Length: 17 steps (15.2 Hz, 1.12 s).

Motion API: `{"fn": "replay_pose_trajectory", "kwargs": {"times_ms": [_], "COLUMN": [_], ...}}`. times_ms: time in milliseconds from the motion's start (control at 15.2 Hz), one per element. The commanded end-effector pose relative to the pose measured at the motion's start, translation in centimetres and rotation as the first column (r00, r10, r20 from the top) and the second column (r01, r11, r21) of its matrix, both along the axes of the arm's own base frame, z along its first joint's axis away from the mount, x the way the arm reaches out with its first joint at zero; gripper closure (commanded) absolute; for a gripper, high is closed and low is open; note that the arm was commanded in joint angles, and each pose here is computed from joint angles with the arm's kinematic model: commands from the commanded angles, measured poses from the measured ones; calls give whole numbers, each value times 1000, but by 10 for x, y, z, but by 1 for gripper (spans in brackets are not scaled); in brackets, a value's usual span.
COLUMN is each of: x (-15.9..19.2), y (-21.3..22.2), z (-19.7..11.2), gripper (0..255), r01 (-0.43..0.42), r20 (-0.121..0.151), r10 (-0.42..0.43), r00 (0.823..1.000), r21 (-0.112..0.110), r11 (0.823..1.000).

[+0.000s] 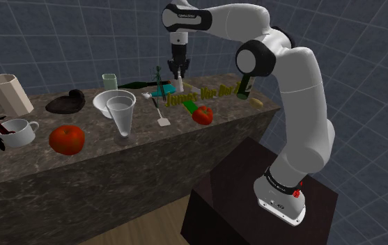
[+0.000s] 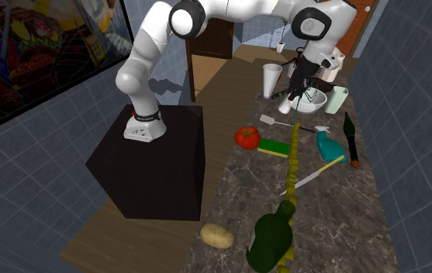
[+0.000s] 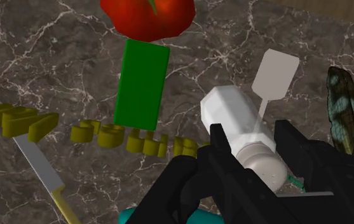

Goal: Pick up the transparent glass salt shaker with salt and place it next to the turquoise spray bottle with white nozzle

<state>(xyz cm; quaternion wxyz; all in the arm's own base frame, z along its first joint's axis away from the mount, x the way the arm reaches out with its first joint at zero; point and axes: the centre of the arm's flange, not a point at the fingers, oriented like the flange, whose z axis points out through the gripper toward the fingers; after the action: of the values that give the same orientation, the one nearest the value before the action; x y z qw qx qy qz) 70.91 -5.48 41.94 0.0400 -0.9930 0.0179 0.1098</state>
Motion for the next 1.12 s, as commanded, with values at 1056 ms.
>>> {"fn": "replay_pose_trajectory", "kwargs": {"times_ms": [1056], "x": [0], "y": [0], "z": [-96], "gripper": [255], "r01": [0], "r20": [0], "r10": [0], "r00": [1000], "r21": [0], "r11": [1000]}}
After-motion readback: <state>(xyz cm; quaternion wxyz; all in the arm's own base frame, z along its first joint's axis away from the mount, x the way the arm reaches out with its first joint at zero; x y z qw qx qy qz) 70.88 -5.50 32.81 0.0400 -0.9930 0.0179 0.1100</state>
